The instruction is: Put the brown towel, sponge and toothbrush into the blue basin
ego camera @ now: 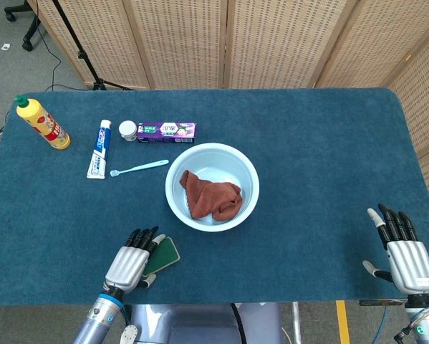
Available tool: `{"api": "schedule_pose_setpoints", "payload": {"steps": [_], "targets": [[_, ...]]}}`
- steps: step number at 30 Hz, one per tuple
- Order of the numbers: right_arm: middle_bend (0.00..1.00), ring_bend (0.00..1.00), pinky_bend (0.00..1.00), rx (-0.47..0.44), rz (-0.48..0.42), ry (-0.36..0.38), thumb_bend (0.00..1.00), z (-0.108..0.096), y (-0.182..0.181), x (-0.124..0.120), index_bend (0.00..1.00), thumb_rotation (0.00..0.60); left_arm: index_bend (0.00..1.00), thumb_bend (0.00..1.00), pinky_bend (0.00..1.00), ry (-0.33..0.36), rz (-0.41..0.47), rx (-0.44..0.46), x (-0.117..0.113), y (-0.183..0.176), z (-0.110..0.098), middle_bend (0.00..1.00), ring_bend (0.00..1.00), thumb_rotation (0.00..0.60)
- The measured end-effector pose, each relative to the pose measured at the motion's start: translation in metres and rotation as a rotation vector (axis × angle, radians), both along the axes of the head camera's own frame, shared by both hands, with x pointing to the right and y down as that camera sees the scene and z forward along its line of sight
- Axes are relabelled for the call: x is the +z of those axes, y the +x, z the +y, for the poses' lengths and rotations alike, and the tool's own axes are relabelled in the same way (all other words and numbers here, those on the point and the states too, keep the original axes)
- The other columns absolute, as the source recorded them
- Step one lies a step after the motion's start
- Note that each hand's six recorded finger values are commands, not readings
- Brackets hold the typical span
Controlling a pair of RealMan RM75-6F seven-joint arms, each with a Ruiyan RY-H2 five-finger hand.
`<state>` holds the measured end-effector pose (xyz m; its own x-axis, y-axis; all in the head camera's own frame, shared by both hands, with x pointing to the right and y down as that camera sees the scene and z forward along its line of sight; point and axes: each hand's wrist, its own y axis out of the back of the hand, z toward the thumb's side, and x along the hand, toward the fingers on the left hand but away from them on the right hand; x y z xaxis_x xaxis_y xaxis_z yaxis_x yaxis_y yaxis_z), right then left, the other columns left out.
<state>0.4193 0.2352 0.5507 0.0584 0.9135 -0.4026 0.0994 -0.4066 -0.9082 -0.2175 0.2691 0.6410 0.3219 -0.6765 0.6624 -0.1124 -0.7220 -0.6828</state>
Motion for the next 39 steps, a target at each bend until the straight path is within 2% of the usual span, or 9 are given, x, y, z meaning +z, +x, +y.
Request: {"api": "schedule_pose_setpoints", "payload": {"steps": [3, 6, 9, 11, 18, 20, 30, 39], "targets": [[0.00, 0.00, 0.00, 0.000, -0.001, -0.001, 0.10, 0.000, 0.000, 0.000, 0.01, 0.600, 0.11, 0.27, 0.08, -0.006, -0.001, 0.000, 0.003, 0.001, 0.001, 0.00, 0.00, 0.600], [0.00, 0.00, 0.00, 0.000, -0.004, 0.000, 0.10, 0.000, 0.000, 0.000, 0.01, 0.600, 0.19, 0.31, 0.15, -0.006, -0.002, -0.003, 0.005, 0.003, 0.002, 0.01, 0.03, 0.600], [0.00, 0.00, 0.00, 0.000, -0.006, -0.002, 0.10, 0.000, 0.000, 0.000, 0.01, 0.600, 0.32, 0.38, 0.25, 0.002, 0.000, -0.012, 0.005, 0.003, 0.001, 0.10, 0.13, 0.600], [0.00, 0.00, 0.00, 0.000, -0.007, -0.001, 0.10, 0.000, 0.000, 0.000, 0.01, 0.600, 0.37, 0.40, 0.28, 0.018, 0.001, -0.017, 0.004, 0.004, 0.000, 0.15, 0.17, 0.600], [0.00, 0.00, 0.00, -0.002, -0.014, 0.002, 0.10, 0.000, -0.001, -0.001, 0.01, 0.600, 0.58, 0.45, 0.35, 0.038, 0.001, -0.034, 0.004, 0.004, -0.001, 0.30, 0.29, 0.600], [0.00, 0.00, 0.00, -0.004, -0.015, 0.001, 0.10, 0.000, -0.001, -0.001, 0.01, 0.600, 0.61, 0.46, 0.36, 0.055, 0.004, -0.040, 0.002, 0.004, -0.004, 0.32, 0.31, 0.600], [0.00, 0.00, 0.00, -0.004, -0.015, 0.001, 0.10, 0.000, -0.001, 0.000, 0.01, 0.600, 0.63, 0.46, 0.36, 0.139, 0.021, -0.072, -0.014, -0.001, -0.020, 0.33, 0.32, 0.600], [0.00, 0.00, 0.00, -0.010, -0.008, -0.005, 0.10, 0.001, -0.003, 0.002, 0.01, 0.600, 0.63, 0.46, 0.36, 0.198, 0.066, -0.118, -0.046, -0.013, -0.043, 0.33, 0.32, 0.600]]}}
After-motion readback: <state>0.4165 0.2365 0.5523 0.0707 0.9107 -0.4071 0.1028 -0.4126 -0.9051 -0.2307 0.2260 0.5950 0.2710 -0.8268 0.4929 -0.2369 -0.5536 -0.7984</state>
